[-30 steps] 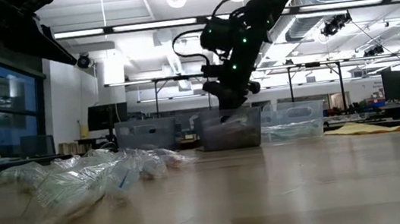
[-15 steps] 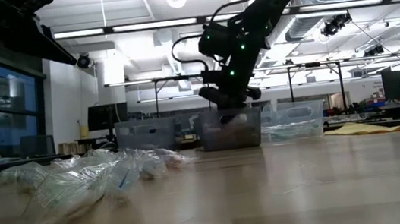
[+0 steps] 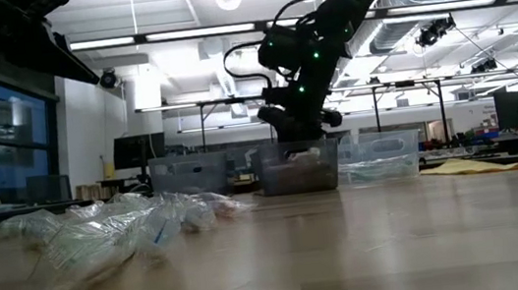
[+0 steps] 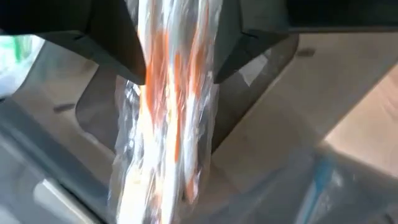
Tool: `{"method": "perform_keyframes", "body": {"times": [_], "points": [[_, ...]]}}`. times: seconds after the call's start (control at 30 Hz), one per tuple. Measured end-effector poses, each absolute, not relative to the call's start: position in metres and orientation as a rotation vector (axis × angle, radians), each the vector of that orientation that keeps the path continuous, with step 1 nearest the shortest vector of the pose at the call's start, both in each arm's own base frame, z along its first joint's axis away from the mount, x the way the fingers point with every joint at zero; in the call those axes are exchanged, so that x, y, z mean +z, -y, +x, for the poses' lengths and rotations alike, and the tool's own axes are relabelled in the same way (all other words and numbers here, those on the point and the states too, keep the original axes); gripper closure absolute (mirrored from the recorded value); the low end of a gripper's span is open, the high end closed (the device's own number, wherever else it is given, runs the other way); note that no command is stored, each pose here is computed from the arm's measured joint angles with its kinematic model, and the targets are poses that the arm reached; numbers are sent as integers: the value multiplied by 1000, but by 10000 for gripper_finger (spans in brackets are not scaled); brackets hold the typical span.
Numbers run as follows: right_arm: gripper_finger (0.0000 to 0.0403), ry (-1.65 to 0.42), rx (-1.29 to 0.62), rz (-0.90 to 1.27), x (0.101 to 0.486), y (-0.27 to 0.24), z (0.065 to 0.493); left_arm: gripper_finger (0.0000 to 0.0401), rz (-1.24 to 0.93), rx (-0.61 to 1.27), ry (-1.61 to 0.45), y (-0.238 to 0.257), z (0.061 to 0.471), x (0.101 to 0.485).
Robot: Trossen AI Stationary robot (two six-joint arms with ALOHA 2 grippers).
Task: Pick & Place Toothbrushes
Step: Put the orange toothbrush into the right black bin
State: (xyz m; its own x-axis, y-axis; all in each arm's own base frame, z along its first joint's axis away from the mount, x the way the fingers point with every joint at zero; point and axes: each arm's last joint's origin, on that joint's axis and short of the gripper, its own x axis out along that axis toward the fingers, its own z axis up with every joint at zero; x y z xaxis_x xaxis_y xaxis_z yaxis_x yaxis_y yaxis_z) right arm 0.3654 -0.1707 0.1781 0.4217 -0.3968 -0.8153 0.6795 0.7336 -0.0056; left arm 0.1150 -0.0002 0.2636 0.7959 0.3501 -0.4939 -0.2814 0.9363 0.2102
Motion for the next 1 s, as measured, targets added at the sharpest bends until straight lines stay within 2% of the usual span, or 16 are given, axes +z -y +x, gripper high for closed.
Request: {"method": "perform_keyframes", "body": {"times": [0.1,0.23,0.57,1.0], "points": [[188,-904,-675,354,183,168,365,226,128,340,-555,0,115,264],[171,-898,-694,342,198,161,360,226,128,340,-555,0,115,264],[176,-779,-643,344,249,128,352,226,128,340,-555,0,115,264],[176,-774,-533,275,252,39,369,226,128,340,-555,0,115,264]]}}
